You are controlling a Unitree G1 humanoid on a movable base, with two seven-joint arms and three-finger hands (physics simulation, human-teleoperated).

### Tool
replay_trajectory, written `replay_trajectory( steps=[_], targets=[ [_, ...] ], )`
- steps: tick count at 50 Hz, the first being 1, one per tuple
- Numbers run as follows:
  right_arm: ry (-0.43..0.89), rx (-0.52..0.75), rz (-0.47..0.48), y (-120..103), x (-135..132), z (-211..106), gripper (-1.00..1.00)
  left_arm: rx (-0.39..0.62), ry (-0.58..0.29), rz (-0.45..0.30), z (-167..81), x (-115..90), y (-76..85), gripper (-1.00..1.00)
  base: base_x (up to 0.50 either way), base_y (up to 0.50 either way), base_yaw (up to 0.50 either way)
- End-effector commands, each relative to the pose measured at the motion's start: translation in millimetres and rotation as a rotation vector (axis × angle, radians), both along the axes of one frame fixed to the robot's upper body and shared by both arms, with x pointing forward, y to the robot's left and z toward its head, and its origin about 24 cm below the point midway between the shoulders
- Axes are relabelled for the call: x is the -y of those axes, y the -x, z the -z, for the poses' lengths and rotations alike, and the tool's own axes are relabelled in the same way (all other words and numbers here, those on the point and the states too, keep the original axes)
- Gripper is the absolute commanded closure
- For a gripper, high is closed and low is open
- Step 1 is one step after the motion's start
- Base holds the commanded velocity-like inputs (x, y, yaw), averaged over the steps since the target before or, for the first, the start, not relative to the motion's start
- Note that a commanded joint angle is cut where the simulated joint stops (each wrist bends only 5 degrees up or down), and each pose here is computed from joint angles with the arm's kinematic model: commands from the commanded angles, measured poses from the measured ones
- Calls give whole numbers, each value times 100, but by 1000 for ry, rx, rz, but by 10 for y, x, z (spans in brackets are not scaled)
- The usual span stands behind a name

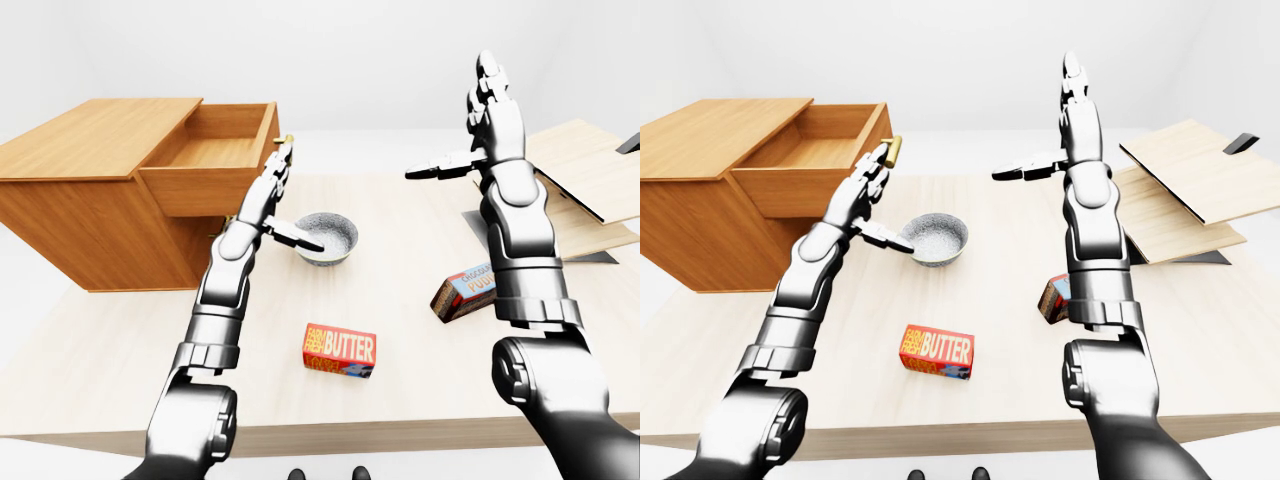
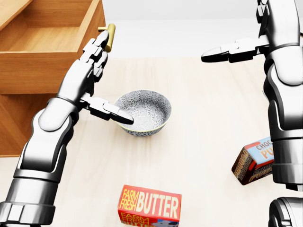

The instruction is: Close the top drawer of the cabinet.

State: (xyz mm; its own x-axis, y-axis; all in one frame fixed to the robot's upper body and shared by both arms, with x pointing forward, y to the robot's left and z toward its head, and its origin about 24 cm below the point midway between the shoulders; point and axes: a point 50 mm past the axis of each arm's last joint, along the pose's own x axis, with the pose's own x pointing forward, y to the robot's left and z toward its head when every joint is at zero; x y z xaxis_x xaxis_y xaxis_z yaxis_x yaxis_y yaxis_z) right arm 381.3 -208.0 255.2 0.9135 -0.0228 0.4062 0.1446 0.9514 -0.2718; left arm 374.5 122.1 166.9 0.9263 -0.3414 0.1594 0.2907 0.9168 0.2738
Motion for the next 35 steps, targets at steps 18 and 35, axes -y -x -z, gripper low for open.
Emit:
replay_trajectory(
  steps=[18, 35],
  targets=[
    [0, 5, -17, 4, -52, 0, -100, 56, -24, -181, -111, -491, 19, -100, 0, 0, 0],
    [6, 23, -21, 31, -62, -26, -100, 62, -53, -291, -155, -980, 96, -100, 0, 0, 0]
  ],
)
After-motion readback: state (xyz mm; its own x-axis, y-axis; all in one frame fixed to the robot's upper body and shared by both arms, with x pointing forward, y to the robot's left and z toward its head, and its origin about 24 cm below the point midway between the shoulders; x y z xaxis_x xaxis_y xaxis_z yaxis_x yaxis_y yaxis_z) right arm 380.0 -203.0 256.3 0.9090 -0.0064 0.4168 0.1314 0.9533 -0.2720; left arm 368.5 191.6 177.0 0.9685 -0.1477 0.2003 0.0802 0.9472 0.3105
